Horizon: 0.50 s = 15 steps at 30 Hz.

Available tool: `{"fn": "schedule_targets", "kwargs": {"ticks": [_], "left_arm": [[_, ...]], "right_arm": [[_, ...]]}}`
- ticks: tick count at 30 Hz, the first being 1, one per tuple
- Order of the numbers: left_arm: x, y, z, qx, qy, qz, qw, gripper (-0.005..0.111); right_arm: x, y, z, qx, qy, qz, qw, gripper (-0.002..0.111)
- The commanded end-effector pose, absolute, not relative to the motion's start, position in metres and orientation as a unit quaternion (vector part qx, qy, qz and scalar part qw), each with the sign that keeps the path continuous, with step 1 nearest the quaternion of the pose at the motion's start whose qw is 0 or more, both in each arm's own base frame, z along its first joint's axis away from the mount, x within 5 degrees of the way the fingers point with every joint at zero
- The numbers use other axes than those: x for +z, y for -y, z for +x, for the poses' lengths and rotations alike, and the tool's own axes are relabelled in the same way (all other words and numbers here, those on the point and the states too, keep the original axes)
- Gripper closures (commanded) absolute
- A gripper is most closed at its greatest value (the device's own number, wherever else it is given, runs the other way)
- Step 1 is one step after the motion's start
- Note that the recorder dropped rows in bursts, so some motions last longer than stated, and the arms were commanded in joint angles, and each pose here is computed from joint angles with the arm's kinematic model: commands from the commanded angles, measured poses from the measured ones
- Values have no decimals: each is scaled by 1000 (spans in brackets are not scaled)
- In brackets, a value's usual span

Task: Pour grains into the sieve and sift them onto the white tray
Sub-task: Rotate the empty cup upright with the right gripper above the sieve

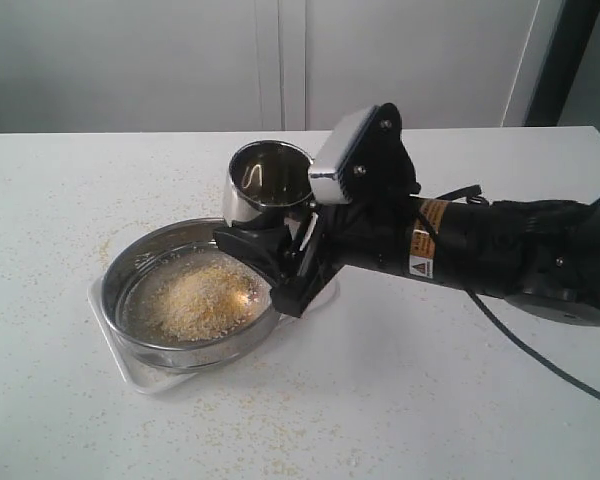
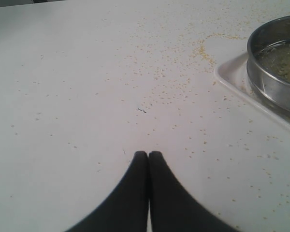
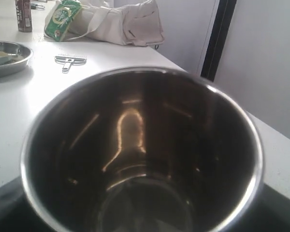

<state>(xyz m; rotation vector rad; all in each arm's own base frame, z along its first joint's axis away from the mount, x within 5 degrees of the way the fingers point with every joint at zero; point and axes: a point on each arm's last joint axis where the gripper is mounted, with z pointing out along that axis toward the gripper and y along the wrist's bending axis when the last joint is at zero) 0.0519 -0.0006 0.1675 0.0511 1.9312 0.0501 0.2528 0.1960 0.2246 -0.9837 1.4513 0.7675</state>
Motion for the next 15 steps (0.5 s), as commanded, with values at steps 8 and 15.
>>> {"fn": "schedule_targets", "kwargs": {"ticks": [8, 15], "left_arm": [[166, 1, 52, 18, -822, 18, 569, 107], [166, 1, 52, 18, -822, 18, 569, 107]], "right_arm": [[201, -171, 244, 360, -619, -413, 563, 108], [186, -157, 253, 347, -642, -397, 557, 108]]}}
